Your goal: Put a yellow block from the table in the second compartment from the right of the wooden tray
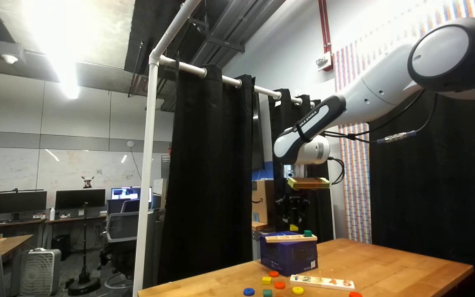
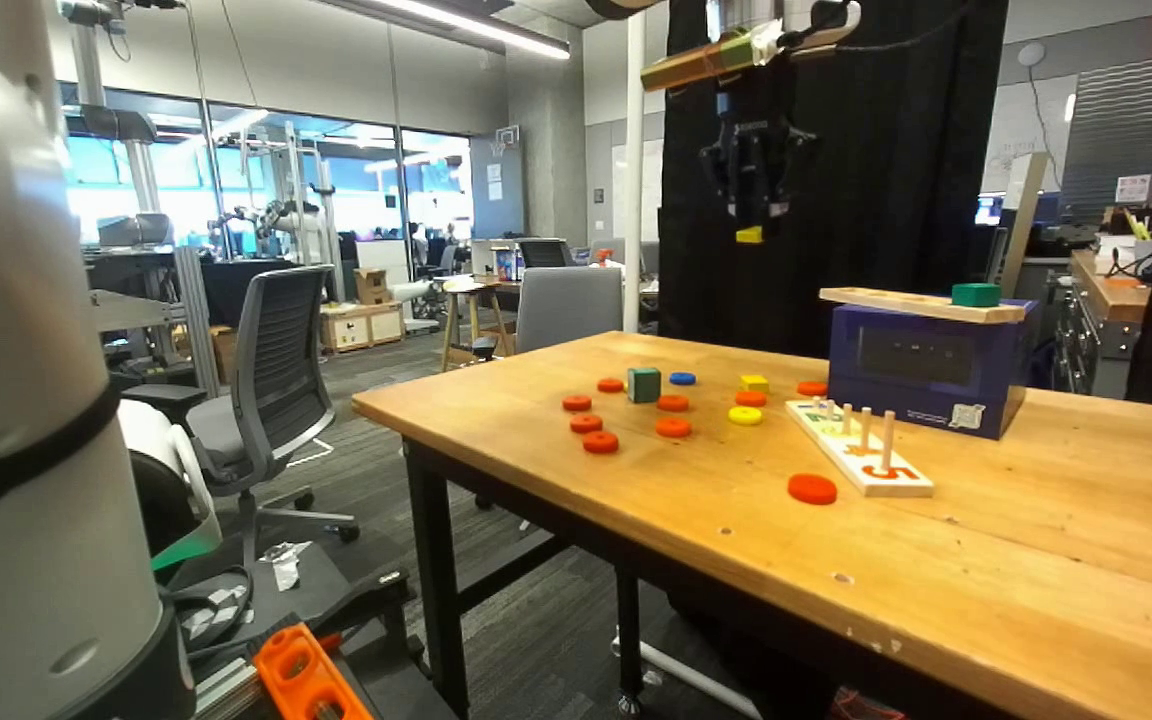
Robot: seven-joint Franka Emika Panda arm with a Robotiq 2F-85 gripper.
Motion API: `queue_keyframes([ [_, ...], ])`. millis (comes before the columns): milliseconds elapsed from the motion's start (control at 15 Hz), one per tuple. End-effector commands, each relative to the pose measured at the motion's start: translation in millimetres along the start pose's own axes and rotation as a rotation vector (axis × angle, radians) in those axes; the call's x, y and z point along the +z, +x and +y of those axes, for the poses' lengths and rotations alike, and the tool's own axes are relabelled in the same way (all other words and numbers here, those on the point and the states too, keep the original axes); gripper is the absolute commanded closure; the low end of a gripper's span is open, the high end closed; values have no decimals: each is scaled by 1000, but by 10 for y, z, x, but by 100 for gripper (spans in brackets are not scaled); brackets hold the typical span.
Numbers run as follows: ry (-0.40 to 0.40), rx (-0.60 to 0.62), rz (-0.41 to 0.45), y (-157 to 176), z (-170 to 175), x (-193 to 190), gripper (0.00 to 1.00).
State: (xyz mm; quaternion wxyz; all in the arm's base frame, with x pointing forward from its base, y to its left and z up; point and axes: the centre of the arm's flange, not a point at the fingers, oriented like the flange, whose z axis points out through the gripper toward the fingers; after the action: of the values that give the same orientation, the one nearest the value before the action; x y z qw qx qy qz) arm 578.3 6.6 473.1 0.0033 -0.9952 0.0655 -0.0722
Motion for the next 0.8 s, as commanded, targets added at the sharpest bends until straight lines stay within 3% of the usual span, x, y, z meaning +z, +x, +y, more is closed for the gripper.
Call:
queue_keyframes([
  [0, 3, 68, -39, 407, 110, 228, 87],
  [400, -16, 124, -68, 812, 371, 532, 87],
  [733, -17, 125, -42, 859, 335, 306, 86],
])
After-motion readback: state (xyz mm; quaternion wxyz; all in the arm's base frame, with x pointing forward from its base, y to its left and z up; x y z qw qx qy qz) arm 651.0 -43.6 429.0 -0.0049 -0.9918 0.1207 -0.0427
